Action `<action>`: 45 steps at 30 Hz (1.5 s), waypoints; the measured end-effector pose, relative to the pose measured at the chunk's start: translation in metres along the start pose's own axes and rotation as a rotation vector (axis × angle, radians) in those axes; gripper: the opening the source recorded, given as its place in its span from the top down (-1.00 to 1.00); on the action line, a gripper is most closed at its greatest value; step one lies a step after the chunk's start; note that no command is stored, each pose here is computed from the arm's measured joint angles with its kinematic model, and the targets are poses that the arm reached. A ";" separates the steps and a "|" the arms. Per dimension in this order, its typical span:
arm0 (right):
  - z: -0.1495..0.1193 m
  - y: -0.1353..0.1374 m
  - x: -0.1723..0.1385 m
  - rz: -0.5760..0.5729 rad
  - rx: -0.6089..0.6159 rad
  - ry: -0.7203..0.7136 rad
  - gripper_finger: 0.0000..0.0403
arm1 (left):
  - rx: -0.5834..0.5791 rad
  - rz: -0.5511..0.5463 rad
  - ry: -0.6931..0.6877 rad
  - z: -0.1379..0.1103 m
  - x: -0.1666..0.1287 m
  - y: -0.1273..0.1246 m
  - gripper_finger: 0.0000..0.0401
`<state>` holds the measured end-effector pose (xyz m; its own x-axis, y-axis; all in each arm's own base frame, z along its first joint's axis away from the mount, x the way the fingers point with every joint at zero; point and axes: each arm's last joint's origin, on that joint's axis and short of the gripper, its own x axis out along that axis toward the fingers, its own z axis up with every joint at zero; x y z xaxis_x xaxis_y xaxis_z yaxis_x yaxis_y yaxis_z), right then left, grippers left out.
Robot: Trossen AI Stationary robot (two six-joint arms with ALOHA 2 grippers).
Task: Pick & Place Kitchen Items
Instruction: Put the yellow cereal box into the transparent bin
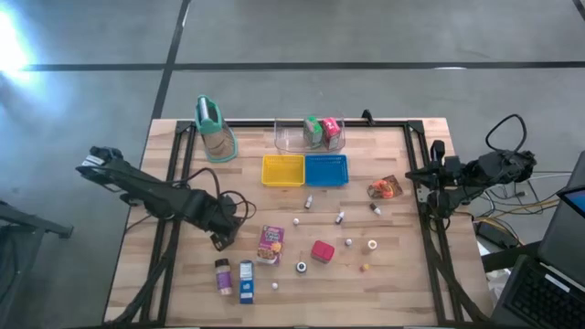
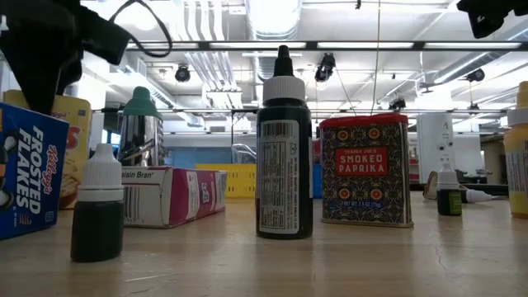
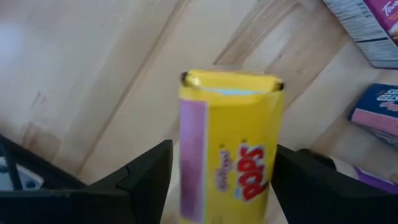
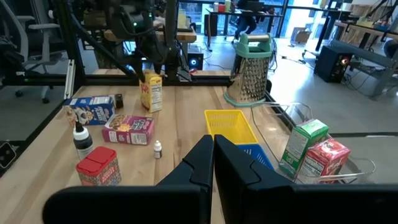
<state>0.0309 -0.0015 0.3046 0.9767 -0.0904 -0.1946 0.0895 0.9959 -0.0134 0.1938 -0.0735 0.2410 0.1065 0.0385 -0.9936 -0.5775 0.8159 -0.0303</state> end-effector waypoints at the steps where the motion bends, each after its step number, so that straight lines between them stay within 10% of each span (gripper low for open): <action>1: 0.000 0.000 0.000 0.000 0.000 0.000 0.96 | 0.001 0.000 0.005 0.000 0.002 0.001 -0.28; 23: 0.000 0.000 0.000 0.000 0.000 0.000 0.96 | 0.119 -0.038 -0.014 0.003 0.011 0.000 -0.27; 45: 0.000 0.000 0.000 0.000 0.000 0.000 0.96 | 0.185 -0.066 -0.038 0.008 0.005 -0.003 0.16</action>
<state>0.0309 -0.0015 0.3046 0.9767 -0.0904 -0.1946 0.0895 0.9959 -0.0133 0.2022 -0.0711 0.2366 0.1723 0.0001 -0.9850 -0.4096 0.9094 -0.0716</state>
